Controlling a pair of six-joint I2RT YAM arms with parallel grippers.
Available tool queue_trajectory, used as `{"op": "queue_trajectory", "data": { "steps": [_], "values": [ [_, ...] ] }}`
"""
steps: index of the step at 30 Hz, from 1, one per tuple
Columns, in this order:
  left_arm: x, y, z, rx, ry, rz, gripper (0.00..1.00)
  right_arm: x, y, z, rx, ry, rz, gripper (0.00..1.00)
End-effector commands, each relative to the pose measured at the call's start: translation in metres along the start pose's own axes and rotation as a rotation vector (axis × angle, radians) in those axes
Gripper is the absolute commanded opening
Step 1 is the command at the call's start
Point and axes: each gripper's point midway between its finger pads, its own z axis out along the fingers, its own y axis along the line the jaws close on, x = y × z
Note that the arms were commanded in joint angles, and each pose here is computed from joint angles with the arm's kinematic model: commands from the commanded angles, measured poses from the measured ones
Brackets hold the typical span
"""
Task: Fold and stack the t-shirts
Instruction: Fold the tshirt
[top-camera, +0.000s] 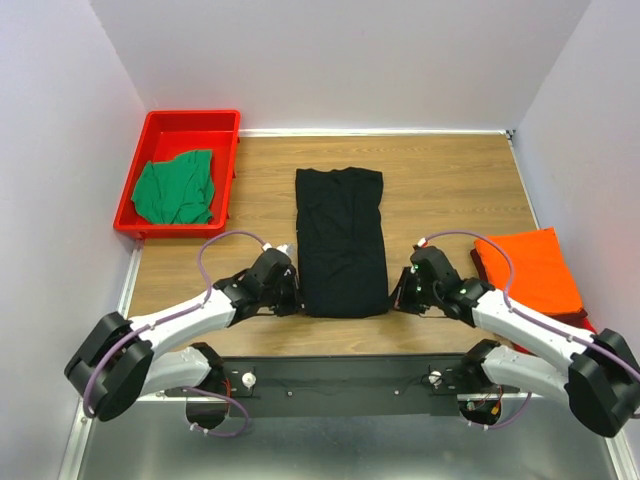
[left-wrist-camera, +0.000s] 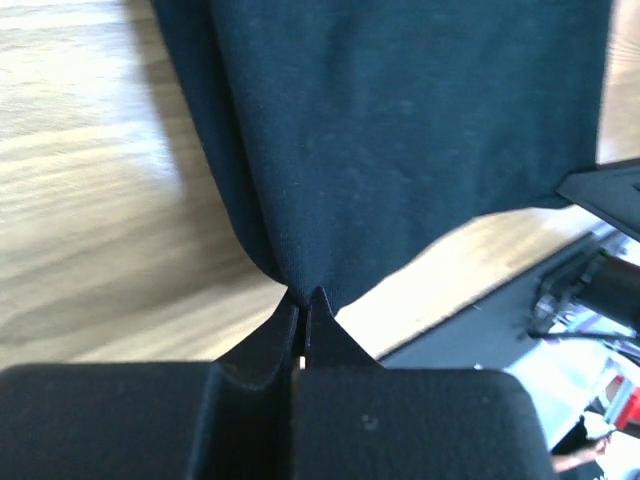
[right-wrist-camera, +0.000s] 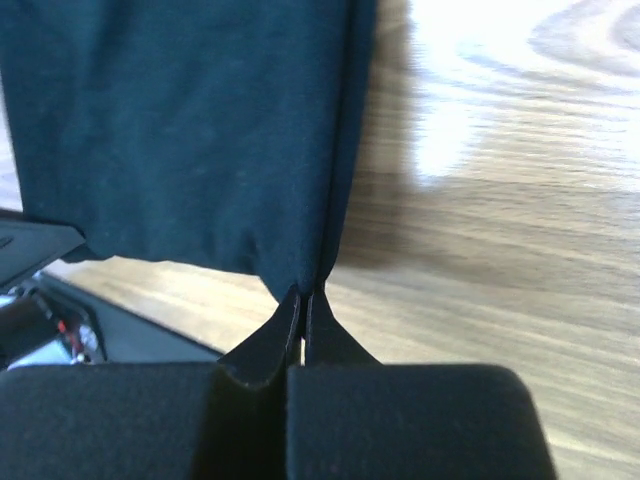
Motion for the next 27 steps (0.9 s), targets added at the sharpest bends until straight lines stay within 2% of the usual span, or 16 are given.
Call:
{"op": "queue_trajectory", "data": {
  "steps": [1,7,17,21,27],
  "values": [
    [0.0,-0.024,-0.02,0.067,0.002,0.015,0.0,0.001,0.015,-0.019,-0.061,0.015,-0.07,0.0],
    [0.009,-0.033,-0.038,0.095,-0.009,-0.011,0.0,0.012,0.017,-0.037,-0.095,0.055,-0.093,0.0],
    [0.053,-0.043,-0.06,0.141,0.045,-0.044,0.0,0.025,0.022,-0.081,-0.177,0.047,-0.124,0.0],
    [0.047,-0.046,-0.067,0.135,0.01,-0.041,0.0,0.009,0.038,-0.101,-0.219,-0.029,-0.166,0.0],
    [0.018,-0.073,-0.087,0.165,-0.092,-0.015,0.0,-0.029,0.048,-0.108,-0.141,-0.143,-0.162,0.01]
  ]
}}
